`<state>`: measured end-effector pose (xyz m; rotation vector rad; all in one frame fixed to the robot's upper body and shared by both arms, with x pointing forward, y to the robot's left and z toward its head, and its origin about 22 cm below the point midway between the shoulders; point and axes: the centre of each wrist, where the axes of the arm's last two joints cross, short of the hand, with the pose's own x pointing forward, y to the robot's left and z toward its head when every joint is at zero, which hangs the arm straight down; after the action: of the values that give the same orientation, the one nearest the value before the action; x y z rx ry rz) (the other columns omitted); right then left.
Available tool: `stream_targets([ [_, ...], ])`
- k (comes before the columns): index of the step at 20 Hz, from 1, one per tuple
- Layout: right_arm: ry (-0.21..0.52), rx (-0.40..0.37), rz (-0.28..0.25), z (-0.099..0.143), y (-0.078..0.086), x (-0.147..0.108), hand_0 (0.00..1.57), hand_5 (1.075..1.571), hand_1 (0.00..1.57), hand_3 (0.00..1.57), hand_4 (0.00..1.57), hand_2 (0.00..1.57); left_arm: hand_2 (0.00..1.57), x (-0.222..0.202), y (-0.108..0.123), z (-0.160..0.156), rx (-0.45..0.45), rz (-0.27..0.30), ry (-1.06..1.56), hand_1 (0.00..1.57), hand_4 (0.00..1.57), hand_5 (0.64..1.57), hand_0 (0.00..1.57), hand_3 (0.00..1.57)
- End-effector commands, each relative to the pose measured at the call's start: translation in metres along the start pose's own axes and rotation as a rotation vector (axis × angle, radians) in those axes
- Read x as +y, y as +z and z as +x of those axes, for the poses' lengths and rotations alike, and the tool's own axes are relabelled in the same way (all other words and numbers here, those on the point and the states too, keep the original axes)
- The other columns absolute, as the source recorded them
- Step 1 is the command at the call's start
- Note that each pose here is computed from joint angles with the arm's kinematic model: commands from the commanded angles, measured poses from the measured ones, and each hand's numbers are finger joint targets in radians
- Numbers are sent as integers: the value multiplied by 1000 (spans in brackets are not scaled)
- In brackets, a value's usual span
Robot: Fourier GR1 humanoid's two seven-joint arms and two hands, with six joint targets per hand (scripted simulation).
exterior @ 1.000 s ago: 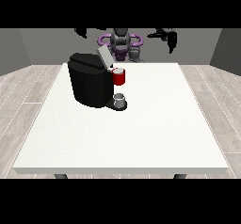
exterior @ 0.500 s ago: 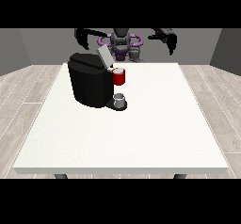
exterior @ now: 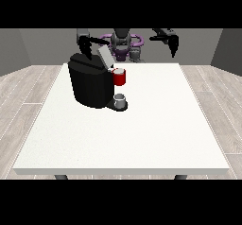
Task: Insert the coffee pod into the coffee machine and close the lid
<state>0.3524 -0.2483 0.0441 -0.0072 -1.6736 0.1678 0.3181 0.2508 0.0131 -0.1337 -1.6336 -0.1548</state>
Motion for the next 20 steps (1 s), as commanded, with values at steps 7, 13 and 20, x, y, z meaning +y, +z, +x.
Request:
stream_targets([
  [7, 38, 2, 14, 19, -32, 20, 0, 1571, 0, 0, 0, 0, 0, -4, 13, 11, -34, 3, -11, 0, 0, 1571, 0, 0],
  [13, 42, -38, 74, 27, -43, 25, 0, 1571, 0, 0, 0, 0, 0, 18, 3, 30, -70, 32, -23, 0, 124, 1571, 0, 0],
  [20, 65, -49, 98, 18, -42, 30, 0, 1571, 0, 0, 0, 0, 0, 28, 19, 22, -45, 58, -52, 0, 0, 1571, 0, 0],
])
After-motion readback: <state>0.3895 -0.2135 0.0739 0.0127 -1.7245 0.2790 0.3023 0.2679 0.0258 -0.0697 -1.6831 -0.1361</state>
